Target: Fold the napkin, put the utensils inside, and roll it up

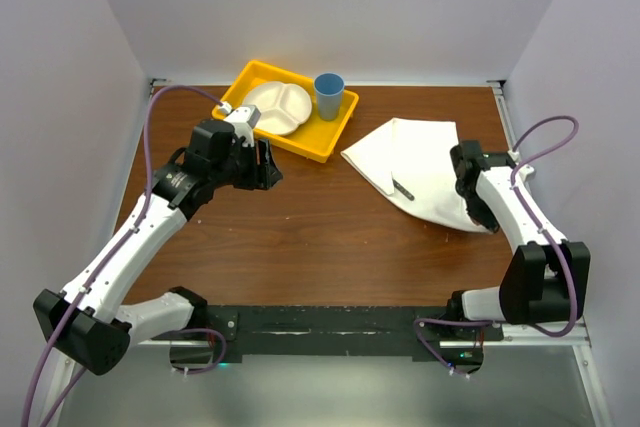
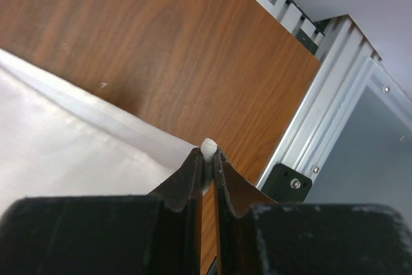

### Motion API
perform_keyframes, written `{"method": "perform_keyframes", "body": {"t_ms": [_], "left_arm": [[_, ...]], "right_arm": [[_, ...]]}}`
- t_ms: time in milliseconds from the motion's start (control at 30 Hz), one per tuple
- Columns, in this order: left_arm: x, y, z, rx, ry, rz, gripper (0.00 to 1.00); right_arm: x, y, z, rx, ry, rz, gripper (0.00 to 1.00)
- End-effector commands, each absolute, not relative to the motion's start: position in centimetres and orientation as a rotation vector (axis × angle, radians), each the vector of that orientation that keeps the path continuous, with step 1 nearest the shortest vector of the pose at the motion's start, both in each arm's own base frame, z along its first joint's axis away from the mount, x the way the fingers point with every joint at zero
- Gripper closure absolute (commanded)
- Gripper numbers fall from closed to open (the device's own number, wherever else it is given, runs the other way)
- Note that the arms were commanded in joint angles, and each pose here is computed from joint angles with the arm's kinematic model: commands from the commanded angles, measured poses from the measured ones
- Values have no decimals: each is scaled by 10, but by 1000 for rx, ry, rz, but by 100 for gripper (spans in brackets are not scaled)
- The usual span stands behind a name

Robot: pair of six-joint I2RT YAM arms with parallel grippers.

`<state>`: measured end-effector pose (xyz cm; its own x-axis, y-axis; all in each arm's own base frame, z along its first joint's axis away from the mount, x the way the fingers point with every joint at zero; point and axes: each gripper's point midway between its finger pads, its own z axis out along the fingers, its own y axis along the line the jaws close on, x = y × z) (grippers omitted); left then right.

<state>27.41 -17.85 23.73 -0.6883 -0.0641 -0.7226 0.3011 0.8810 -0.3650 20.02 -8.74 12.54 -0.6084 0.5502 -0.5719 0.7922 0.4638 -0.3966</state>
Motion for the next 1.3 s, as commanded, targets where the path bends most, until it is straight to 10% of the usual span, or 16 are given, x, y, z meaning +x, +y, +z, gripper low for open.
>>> {"method": "perform_keyframes", "body": {"t_ms": [0,233,867,1267], "left_arm": [[279,-181,248,197,2213,-614,40],[279,-181,244,195,2232,-610,40],[285,-168,247,183,2281,-501,40],[293,-161,255,163,2293,-447,39]], "right_arm": [[194,-98,128,1193,2266,-987,100],[204,-91,120,1151,2351,-940,100],[429,87,150,97,2434,-249,100],[457,138,154,-166,2416,-59,100]]}}
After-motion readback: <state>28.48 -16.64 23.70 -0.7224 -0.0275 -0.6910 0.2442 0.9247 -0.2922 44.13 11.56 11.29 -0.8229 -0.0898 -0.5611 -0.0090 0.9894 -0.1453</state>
